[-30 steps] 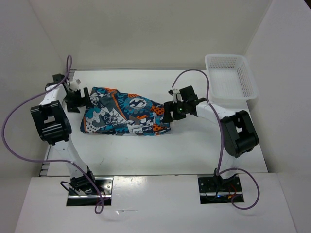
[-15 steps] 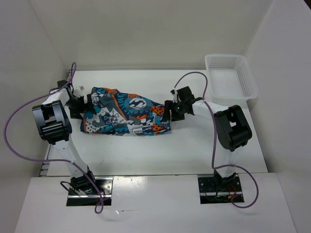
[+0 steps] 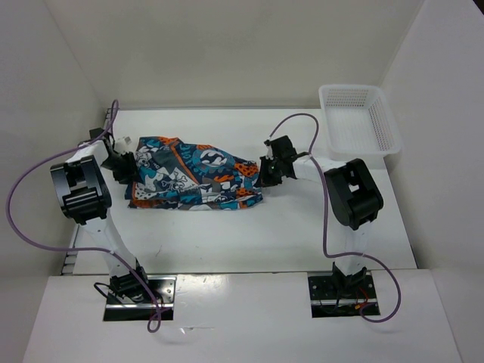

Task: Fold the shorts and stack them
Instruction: Fold the shorts

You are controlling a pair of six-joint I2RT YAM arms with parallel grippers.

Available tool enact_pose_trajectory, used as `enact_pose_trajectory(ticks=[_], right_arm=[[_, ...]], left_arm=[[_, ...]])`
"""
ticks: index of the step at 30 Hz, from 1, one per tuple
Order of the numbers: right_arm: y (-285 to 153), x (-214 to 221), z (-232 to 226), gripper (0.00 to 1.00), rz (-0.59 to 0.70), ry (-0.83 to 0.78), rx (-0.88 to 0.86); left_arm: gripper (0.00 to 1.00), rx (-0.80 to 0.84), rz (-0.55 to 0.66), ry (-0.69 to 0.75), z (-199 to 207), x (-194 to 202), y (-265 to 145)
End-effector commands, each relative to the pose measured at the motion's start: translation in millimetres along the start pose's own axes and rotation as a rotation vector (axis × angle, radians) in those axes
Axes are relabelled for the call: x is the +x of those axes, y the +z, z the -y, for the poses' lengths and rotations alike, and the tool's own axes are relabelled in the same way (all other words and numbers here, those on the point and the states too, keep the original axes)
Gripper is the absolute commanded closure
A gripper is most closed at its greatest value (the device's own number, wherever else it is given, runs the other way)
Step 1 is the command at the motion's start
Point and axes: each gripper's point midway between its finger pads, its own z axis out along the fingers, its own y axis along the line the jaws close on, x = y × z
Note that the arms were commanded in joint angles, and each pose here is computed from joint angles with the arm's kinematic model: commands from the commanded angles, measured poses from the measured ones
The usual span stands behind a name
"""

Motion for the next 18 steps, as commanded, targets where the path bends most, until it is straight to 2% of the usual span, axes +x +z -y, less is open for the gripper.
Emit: enact_pose_trajectory(ticks=[1, 2, 5, 7, 14, 18], right_arm=[[4.8, -11.9, 10.6, 1.00, 0.049, -0.008, 0.086], [0.4, -16.4, 9.3, 1.00, 0.066, -0.025, 0.088], [-14.7, -23.9, 20.7, 1.00, 0.082, -0.046, 0.105], [-25.6, -30.8, 34.8, 1.00, 0.089, -0.090, 0.125], [-80.4, -67.6, 48.3, 1.00, 0.128, -0.236, 0.084], [-115.7, -71.1, 51.3, 1.00, 0.107, -0.266, 0.050]], left_arm=[[0.68, 0.032, -0.164, -0.051, -3.4, 45.0, 31.7], [0.81, 0.032, -0.164, -0.051, -3.4, 45.0, 31.7], [0.90, 0.060, -0.173, -0.058, 1.8, 43.6, 30.5], [0.90, 0.112, -0.187, -0.048, 16.7, 44.0, 32.8], [0.86, 0.149, -0.223, 0.159, 90.2, 48.8, 50.7], [0.75, 0.197, -0.221, 0.290, 140.9, 53.7, 57.0]])
